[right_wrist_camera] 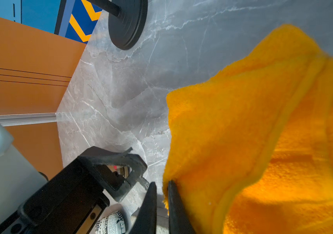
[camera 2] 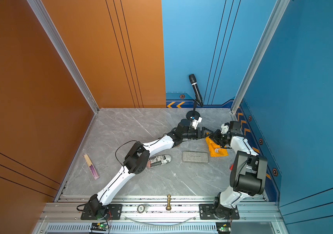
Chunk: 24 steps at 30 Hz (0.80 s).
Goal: Wipe the eyeglass case
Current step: Place the cleaning item at the center of the board.
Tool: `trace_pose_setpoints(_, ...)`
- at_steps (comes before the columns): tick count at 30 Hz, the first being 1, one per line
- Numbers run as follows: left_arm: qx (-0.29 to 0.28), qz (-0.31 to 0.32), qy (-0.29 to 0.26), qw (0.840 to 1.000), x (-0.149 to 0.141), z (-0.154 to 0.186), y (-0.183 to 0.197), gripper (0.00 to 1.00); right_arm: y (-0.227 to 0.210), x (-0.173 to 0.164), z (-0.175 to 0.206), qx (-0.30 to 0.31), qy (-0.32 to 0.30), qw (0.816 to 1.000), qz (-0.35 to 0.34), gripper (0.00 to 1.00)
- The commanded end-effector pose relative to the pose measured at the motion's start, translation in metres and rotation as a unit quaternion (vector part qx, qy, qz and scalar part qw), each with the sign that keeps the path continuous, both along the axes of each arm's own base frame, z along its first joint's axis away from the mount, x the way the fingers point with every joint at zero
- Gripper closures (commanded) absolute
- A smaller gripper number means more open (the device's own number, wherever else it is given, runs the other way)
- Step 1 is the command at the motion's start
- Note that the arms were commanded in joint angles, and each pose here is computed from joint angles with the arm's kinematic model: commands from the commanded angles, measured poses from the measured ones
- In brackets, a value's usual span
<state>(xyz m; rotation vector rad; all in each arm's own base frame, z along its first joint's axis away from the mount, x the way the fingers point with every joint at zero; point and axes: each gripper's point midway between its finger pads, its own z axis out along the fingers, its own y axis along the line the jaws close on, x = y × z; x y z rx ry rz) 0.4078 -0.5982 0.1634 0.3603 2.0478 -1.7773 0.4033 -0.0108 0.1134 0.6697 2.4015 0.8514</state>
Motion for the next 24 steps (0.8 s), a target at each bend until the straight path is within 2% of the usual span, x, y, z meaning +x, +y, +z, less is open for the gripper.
trace_pose_setpoints(1,-0.034,0.003,0.031,0.999,0.005,0.000,-0.007,0.08,0.002,0.001,-0.004,0.022,0.000,1.000,-0.001,0.87)
trace_pose_setpoints(5,-0.051,0.012,0.075,0.996,0.008,-0.018,-0.016,0.10,0.004,0.003,-0.003,0.034,-0.002,0.999,-0.002,0.87)
trace_pose_setpoints(8,-0.052,0.012,0.086,0.995,0.006,-0.026,-0.020,0.11,0.005,0.002,-0.002,0.037,-0.004,0.999,0.000,0.88)
trace_pose_setpoints(17,0.033,0.036,0.101,0.994,0.003,-0.066,-0.020,0.12,0.009,0.005,0.003,0.053,-0.016,0.998,0.003,0.88)
trace_pose_setpoints(24,0.112,0.047,0.055,0.991,0.012,-0.073,0.001,0.13,0.007,0.008,0.021,0.066,-0.041,0.997,-0.001,0.88)
